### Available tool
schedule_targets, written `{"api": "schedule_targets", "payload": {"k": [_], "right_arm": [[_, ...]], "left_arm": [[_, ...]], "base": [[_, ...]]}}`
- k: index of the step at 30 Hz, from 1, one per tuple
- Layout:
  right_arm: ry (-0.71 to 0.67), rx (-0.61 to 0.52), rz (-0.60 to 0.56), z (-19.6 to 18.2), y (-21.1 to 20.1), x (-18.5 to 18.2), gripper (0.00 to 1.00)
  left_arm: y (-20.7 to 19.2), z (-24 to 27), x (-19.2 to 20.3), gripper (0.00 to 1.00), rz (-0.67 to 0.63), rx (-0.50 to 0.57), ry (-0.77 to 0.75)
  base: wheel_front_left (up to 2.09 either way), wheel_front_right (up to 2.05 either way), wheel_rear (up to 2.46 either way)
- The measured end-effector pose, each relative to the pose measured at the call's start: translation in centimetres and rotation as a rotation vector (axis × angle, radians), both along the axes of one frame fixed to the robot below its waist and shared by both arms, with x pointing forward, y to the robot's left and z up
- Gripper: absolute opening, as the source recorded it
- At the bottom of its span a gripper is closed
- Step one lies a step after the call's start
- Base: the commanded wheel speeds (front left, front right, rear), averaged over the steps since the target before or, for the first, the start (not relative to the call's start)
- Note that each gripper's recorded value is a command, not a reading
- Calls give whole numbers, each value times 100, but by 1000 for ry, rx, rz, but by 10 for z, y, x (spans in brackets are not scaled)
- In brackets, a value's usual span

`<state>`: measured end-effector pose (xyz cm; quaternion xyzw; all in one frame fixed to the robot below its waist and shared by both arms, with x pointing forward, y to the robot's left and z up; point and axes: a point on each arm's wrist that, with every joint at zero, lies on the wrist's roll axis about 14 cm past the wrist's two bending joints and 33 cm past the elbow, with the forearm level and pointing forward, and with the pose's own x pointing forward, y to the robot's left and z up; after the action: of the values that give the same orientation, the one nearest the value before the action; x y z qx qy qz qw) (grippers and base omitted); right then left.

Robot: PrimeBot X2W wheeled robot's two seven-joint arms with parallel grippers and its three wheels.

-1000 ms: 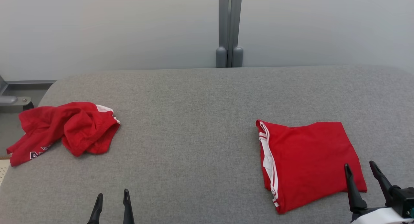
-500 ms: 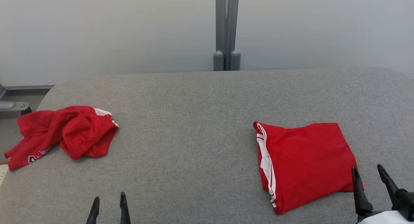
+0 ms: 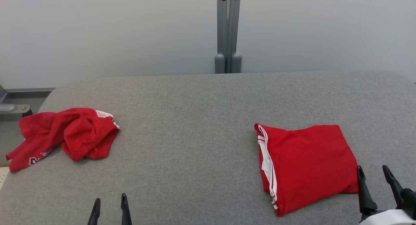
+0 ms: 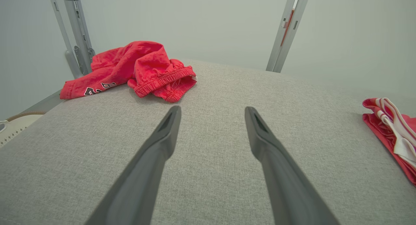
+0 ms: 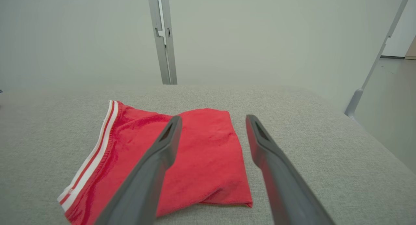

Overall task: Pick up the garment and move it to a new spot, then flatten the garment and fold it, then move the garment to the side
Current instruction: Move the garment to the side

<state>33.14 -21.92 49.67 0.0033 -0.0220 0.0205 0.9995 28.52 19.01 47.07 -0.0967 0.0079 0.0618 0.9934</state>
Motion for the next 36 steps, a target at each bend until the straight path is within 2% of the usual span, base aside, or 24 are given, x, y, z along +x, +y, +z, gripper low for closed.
{"api": "schedule_targets", "payload": {"k": [5, 8, 10, 14, 24, 31, 32, 33, 36], "right_arm": [[68, 6, -2, -5, -12, 22, 100], [174, -30, 6, -4, -22, 47, 100], [256, -13, 2, -8, -27, 59, 100], [466, -77, 24, -34, -33, 71, 100], [662, -73, 27, -85, -29, 104, 100], [804, -56, 40, -126, -17, 105, 100], [807, -55, 45, -127, -15, 107, 76], [805, -54, 48, -127, -14, 109, 0], [785, -33, 53, -125, -12, 113, 0]], "left_arm": [[-7, -2, 2, 100, -21, -4, 9], [-11, -5, 5, 100, -35, -6, 20], [-15, -5, 8, 100, -46, -8, 22], [-20, -5, 16, 100, -66, -15, 26], [-12, -21, 36, 100, -47, -12, 84], [-4, -29, 38, 100, -17, -7, 114], [-3, -30, 38, 100, -12, -7, 118], [-2, -30, 38, 100, -10, -6, 121], [-3, -32, 40, 100, -11, -5, 125]], "base": [[0, 0, 0], [0, 0, 0], [0, 0, 0], [0, 0, 0], [0, 0, 0], [0, 0, 0], [0, 0, 0], [0, 0, 0], [0, 0, 0]]}}
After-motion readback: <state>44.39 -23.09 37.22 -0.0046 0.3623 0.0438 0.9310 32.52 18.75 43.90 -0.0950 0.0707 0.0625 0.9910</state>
